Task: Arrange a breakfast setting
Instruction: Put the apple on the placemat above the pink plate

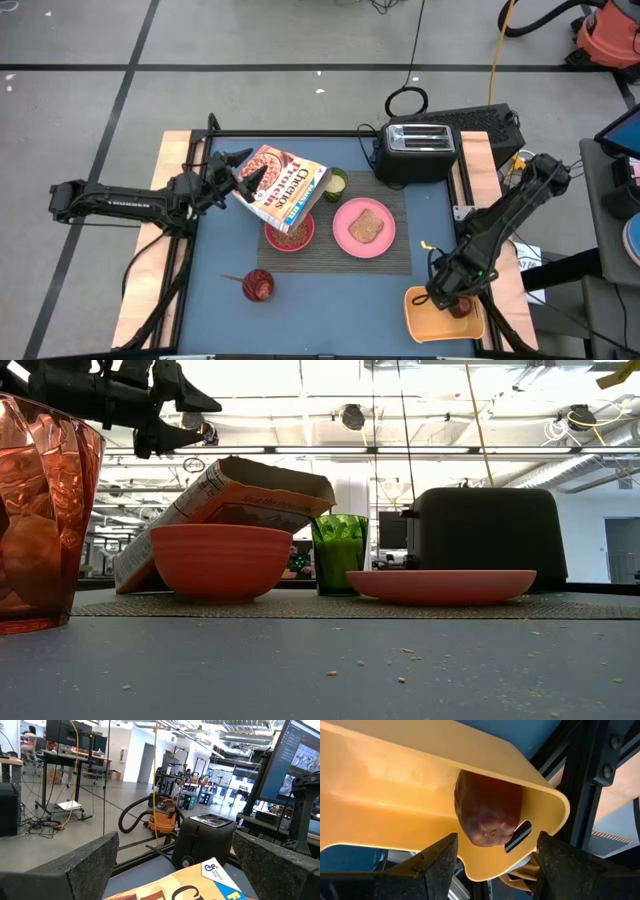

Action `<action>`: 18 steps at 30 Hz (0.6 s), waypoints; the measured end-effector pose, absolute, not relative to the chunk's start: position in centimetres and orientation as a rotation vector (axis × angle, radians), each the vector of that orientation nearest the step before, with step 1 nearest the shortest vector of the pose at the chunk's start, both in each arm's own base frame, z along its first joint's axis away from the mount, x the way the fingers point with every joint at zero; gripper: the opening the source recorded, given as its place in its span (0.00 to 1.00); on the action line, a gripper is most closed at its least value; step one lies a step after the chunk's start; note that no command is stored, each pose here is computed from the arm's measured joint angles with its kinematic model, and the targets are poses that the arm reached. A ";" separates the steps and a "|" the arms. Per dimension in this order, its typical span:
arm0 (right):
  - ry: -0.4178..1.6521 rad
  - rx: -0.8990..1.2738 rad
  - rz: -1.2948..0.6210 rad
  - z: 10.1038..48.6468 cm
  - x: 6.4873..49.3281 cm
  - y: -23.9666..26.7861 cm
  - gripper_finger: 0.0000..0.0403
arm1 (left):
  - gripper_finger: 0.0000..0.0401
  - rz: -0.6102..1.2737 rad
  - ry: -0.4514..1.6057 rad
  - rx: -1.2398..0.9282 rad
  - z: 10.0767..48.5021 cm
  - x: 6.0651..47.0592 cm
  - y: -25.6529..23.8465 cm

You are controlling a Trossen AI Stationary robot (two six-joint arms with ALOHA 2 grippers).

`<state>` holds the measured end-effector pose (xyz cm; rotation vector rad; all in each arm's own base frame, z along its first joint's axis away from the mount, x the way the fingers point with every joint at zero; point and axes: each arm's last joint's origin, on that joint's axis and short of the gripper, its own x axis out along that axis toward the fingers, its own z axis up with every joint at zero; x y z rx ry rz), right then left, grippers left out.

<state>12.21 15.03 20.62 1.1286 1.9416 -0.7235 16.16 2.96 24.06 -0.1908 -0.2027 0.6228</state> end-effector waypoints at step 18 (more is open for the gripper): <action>1.962 1.072 -0.765 19.3 12.4 16.1 0.64 | 0.98 0.623 -0.202 -0.191 24.1 16.2 3.0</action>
